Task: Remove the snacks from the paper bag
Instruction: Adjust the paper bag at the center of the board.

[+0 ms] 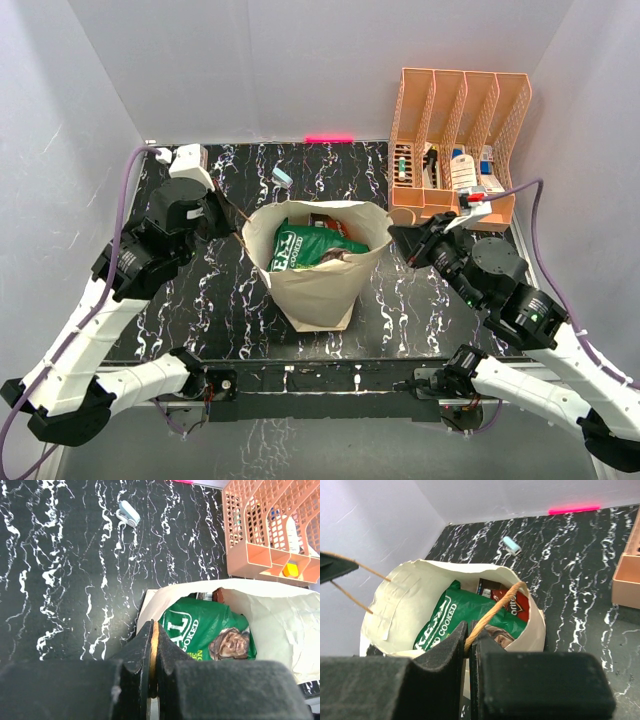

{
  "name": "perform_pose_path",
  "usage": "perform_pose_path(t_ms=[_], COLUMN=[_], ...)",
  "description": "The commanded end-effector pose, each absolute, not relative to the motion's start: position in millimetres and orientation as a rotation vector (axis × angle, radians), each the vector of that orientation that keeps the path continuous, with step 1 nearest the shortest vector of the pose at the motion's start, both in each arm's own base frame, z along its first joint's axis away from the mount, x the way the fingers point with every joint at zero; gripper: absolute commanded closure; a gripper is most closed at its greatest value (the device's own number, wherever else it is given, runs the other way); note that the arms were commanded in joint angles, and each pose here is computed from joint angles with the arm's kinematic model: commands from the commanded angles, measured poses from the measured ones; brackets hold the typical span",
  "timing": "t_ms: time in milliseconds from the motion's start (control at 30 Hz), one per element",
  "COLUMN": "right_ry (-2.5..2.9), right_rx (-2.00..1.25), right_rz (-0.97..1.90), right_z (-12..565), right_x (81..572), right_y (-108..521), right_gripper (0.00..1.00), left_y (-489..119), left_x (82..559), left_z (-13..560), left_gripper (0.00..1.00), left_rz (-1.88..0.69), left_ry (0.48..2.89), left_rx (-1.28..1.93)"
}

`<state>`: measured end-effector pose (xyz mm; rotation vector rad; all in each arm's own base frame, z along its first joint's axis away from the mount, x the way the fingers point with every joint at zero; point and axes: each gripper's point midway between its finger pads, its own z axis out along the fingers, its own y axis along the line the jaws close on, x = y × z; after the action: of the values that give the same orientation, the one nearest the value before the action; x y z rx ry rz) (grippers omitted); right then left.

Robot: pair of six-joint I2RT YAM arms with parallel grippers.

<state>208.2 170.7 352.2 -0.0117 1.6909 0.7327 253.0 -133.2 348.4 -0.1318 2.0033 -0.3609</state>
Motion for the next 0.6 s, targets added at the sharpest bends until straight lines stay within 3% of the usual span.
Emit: perform_pose_path(t_ms=[0,333,567], right_ry=[1.610,1.697,1.721], right_rx=[-0.142,-0.503,-0.631], right_rz=[0.891,1.226,1.469], right_z=[378,358,339], right_x=[204,196,180], right_y=[208,317,369], right_gripper=[0.92,0.92,0.92], left_y=[-110,-64,-60], left_x=[265,275,267], left_z=[426,493,511], left_gripper=[1.00,1.00,1.00], left_rz=[-0.307,-0.018,-0.038], left_ry=[1.782,1.607,1.547], left_rx=[-0.176,-0.189,-0.160])
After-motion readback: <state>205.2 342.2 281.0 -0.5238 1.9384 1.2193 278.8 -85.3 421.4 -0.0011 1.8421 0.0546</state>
